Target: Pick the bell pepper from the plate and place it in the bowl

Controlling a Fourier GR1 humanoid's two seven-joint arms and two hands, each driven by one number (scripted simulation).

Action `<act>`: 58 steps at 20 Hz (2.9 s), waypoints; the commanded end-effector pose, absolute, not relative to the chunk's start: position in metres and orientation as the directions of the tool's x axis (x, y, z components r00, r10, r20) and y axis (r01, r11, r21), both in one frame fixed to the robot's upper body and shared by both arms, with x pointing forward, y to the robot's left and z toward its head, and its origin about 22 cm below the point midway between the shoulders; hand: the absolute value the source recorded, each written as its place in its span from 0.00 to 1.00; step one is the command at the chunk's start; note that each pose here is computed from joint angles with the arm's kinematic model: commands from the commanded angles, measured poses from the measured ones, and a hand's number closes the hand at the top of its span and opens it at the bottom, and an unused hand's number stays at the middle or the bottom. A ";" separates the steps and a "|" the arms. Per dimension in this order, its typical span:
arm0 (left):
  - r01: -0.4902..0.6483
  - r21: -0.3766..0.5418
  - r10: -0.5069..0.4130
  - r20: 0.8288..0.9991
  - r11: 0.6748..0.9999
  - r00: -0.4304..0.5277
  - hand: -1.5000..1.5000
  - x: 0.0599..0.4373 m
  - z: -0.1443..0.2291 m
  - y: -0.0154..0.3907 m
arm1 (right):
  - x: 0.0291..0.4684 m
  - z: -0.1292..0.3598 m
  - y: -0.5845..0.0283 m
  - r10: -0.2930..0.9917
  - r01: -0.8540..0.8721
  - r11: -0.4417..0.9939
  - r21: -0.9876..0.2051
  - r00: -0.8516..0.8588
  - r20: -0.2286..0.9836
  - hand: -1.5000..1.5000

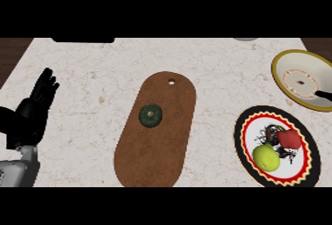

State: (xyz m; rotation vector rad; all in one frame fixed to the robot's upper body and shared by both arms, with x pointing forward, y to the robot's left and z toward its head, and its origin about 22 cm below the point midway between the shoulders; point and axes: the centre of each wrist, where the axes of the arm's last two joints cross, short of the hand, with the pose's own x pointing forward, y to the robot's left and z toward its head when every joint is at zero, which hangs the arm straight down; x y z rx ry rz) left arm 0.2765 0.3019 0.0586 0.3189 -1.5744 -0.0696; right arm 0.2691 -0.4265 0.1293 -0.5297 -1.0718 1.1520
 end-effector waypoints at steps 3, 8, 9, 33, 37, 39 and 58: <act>-0.154 0.241 -0.244 0.970 0.958 -0.002 0.50 0.285 0.059 0.298 | 0.283 0.097 -0.419 0.950 -0.521 0.272 -0.809 0.013 0.311 0.00; -0.163 0.244 -0.244 0.970 0.956 0.015 0.50 0.276 0.056 0.303 | 0.273 0.088 -0.404 0.963 -0.373 0.233 -0.898 -0.042 0.267 0.00; -0.163 0.245 -0.247 0.969 0.956 0.011 0.50 0.271 0.061 0.314 | 0.279 0.087 -0.409 0.966 -0.360 0.228 -0.905 -0.035 0.257 0.00; -0.167 0.246 -0.246 0.969 0.955 0.022 0.50 0.279 0.053 0.313 | 0.278 0.016 -0.377 0.960 -0.436 0.261 -0.861 0.020 0.280 0.00; -0.163 0.251 -0.253 0.967 0.954 0.011 0.50 0.282 0.066 0.287 | 0.287 0.004 -0.376 0.950 -0.494 0.284 -0.822 0.030 0.310 1.00; -0.167 0.236 -0.237 0.971 0.957 0.015 0.50 0.278 0.048 0.323 | 0.300 0.004 -0.373 0.941 -0.500 0.294 -0.815 0.003 0.338 1.00; -0.154 0.246 -0.247 0.969 0.957 0.016 0.50 0.282 0.046 0.304 | 0.345 -0.002 -0.292 0.945 -0.427 0.080 -0.901 -0.256 0.205 1.00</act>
